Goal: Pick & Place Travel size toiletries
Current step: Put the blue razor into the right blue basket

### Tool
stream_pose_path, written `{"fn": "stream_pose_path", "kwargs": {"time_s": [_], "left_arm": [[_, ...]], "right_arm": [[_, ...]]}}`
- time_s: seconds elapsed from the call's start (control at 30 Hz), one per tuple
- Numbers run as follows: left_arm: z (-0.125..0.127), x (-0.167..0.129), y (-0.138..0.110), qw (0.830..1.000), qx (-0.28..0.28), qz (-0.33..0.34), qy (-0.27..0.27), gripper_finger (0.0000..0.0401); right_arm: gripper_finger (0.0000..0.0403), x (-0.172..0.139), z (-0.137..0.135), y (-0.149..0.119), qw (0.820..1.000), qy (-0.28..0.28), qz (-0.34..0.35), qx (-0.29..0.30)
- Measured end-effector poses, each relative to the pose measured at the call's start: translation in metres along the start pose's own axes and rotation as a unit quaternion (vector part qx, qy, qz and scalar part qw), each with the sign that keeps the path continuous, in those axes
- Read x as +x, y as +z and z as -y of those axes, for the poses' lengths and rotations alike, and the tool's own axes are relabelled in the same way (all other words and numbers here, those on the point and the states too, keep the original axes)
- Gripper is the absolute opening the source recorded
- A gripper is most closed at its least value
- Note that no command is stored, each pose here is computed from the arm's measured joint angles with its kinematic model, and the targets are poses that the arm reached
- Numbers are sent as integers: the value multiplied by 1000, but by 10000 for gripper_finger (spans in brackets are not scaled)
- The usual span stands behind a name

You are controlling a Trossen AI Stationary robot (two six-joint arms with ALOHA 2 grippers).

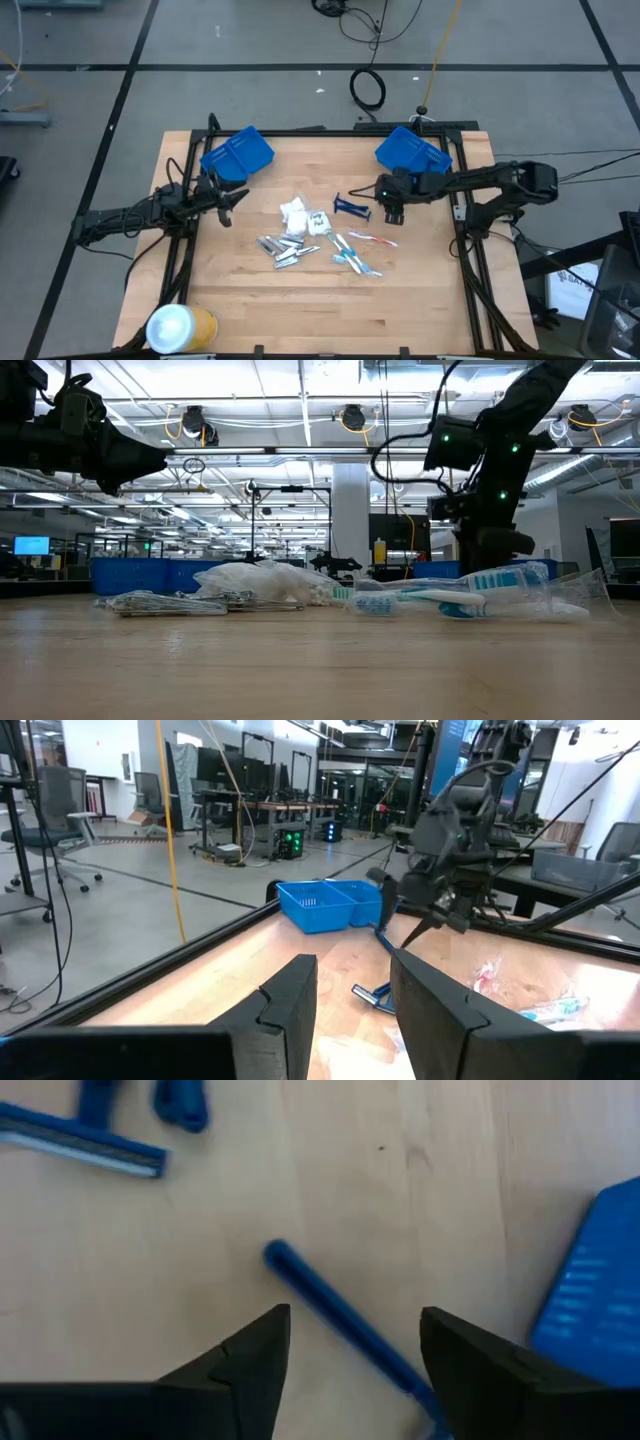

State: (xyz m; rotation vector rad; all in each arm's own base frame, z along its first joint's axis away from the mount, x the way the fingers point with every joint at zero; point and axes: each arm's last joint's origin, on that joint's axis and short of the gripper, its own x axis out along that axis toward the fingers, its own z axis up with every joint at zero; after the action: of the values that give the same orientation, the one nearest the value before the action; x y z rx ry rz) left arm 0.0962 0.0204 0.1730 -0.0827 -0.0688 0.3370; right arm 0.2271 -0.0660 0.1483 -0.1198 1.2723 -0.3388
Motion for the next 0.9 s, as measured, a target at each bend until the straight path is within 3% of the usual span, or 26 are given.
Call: {"fn": "stream_pose_path", "kwargs": {"time_s": [0.4,0.73,0.9], "left_arm": [[0,0,0,1000,0,0,0,127],[0,0,0,1000,0,0,0,127],[0,0,0,1000,0,0,0,127]], "right_arm": [[152,23,11,-5,995,91,-30,-14],[19,23,9,-6,993,114,-31,-12],[23,23,8,-5,993,111,-32,21]]}}
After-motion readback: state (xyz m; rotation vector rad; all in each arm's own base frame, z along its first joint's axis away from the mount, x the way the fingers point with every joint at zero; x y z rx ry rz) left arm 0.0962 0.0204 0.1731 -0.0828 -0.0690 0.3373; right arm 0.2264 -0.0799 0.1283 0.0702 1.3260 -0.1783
